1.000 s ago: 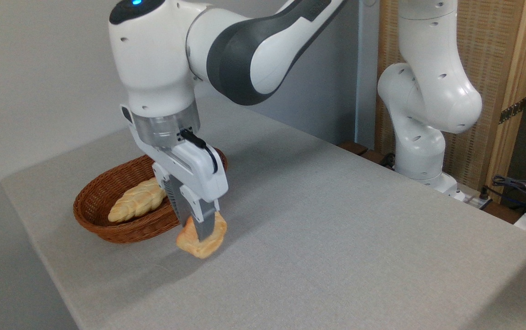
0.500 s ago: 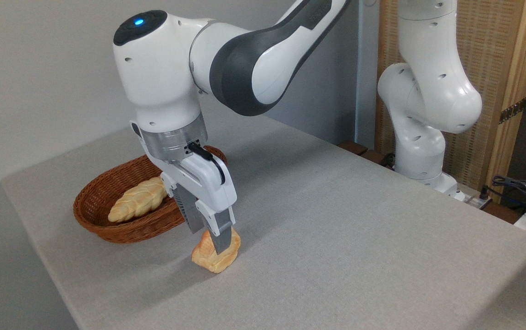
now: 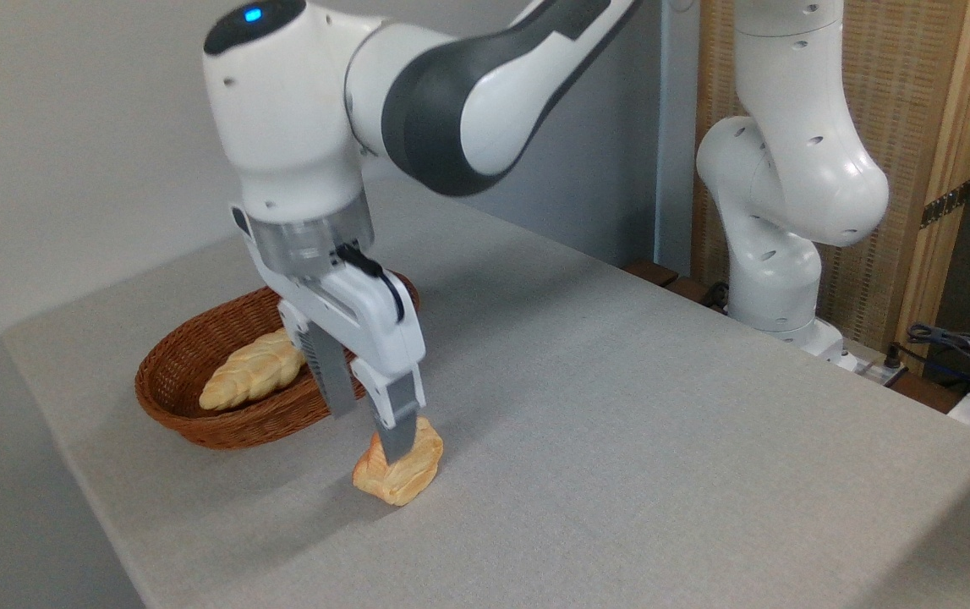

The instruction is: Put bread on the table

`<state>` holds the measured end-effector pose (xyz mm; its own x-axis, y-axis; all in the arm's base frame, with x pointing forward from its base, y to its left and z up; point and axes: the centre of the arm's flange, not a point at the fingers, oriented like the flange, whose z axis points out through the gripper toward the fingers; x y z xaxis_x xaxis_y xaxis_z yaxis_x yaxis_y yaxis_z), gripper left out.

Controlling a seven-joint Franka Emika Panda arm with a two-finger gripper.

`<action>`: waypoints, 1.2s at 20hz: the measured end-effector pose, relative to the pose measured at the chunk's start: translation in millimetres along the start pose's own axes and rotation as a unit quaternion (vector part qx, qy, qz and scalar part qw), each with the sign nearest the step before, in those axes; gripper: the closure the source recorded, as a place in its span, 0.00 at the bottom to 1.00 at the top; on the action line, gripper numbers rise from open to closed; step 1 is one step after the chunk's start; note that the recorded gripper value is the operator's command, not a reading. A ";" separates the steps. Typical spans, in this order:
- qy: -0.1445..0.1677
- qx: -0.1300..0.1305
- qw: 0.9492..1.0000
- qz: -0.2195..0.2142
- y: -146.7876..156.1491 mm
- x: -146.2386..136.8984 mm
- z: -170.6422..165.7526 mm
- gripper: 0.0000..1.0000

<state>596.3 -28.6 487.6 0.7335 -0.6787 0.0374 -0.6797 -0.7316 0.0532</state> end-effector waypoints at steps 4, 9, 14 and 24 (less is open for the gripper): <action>0.034 0.026 0.999 -0.014 1.5 9.6 -43.2 0.00; 0.049 0.037 0.998 -0.022 0.1 8.6 -66.5 0.00; 0.039 0.029 0.999 -0.023 1.3 6.4 -63.6 0.00; 0.039 0.029 0.999 -0.023 1.3 6.4 -63.6 0.00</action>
<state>600.6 -29.9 551.4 0.7603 -0.6395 0.1140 -0.6436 -0.7653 -0.0008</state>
